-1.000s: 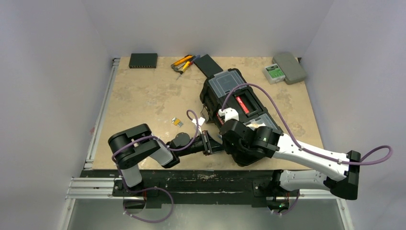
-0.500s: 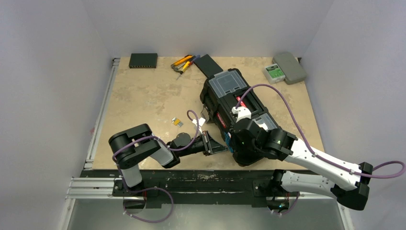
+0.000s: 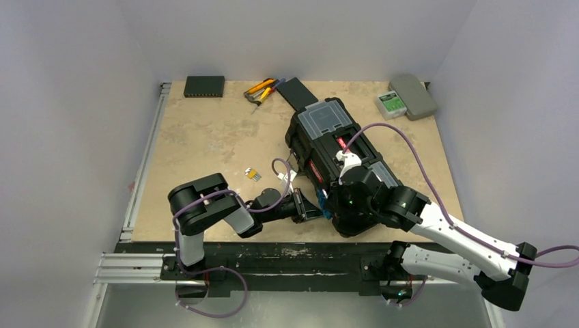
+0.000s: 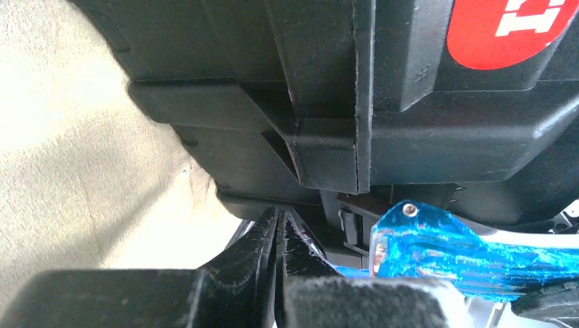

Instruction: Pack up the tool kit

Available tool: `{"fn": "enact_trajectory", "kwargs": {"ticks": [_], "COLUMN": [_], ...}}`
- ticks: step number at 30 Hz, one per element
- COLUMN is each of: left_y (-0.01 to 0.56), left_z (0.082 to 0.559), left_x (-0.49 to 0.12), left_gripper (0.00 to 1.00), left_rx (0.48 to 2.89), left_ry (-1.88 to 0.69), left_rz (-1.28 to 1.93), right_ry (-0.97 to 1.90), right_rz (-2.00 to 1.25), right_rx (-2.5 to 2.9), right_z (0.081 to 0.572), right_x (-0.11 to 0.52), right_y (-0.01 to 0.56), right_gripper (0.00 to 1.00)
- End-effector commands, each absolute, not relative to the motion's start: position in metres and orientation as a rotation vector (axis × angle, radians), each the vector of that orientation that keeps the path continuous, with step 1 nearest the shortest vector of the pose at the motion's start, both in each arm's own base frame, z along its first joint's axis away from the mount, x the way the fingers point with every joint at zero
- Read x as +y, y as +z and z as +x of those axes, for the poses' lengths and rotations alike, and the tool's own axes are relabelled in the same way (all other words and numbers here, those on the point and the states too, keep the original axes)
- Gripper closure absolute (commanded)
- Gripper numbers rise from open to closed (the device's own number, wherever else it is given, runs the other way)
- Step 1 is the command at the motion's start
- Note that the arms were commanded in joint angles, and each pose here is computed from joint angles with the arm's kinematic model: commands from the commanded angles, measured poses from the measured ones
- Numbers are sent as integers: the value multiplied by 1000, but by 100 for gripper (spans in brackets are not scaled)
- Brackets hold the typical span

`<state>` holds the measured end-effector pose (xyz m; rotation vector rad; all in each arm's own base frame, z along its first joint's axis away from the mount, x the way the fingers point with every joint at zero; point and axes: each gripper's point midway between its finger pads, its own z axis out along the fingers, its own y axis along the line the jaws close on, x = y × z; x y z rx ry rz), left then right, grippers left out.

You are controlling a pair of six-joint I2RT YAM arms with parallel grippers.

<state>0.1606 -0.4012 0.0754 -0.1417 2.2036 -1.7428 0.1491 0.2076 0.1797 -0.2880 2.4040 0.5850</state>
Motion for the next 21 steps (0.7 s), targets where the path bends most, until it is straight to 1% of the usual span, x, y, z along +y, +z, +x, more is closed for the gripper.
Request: {"fn": "enact_trajectory", "kwargs": {"ticks": [1, 2, 3, 5, 6, 7, 8, 11, 14, 16, 18, 21], "left_y": [93, 99, 103, 111, 114, 119, 123, 132, 136, 136, 139, 137], "left_z": [167, 168, 168, 168, 168, 169, 168, 167, 165, 163, 162, 161], "left_x": [-410, -413, -415, -418, -419, -420, -419, -417, -412, -409, -409, -411], "left_gripper": [100, 100, 100, 100, 100, 100, 100, 100, 100, 100, 100, 100], "left_rx": [2122, 2104, 2093, 2071, 2062, 2048, 2041, 2027, 2028, 2037, 2035, 2042], "left_ry": [-1797, -1816, -1828, -1845, -1848, -1855, -1857, -1841, -1806, -1786, -1785, -1784], "left_rz": [-146, -136, -127, -105, -97, -89, -81, -48, -28, -20, -15, -11], "right_ry": [540, 534, 518, 465, 439, 413, 382, 327, 287, 189, 159, 237], "right_rz": [-268, -270, -271, -265, -261, -256, -249, -240, -256, -263, -283, -299], "right_rx": [2411, 2419, 2432, 2456, 2466, 2473, 2479, 2480, 2483, 2501, 2512, 2470], "right_z": [155, 155, 154, 155, 155, 156, 156, 157, 158, 159, 160, 161], "right_x": [196, 196, 194, 188, 185, 182, 178, 169, 164, 153, 151, 160], "right_y": [169, 168, 166, 163, 162, 162, 162, 166, 169, 167, 170, 188], "right_gripper": [100, 100, 94, 70, 61, 55, 53, 54, 64, 68, 66, 64]}}
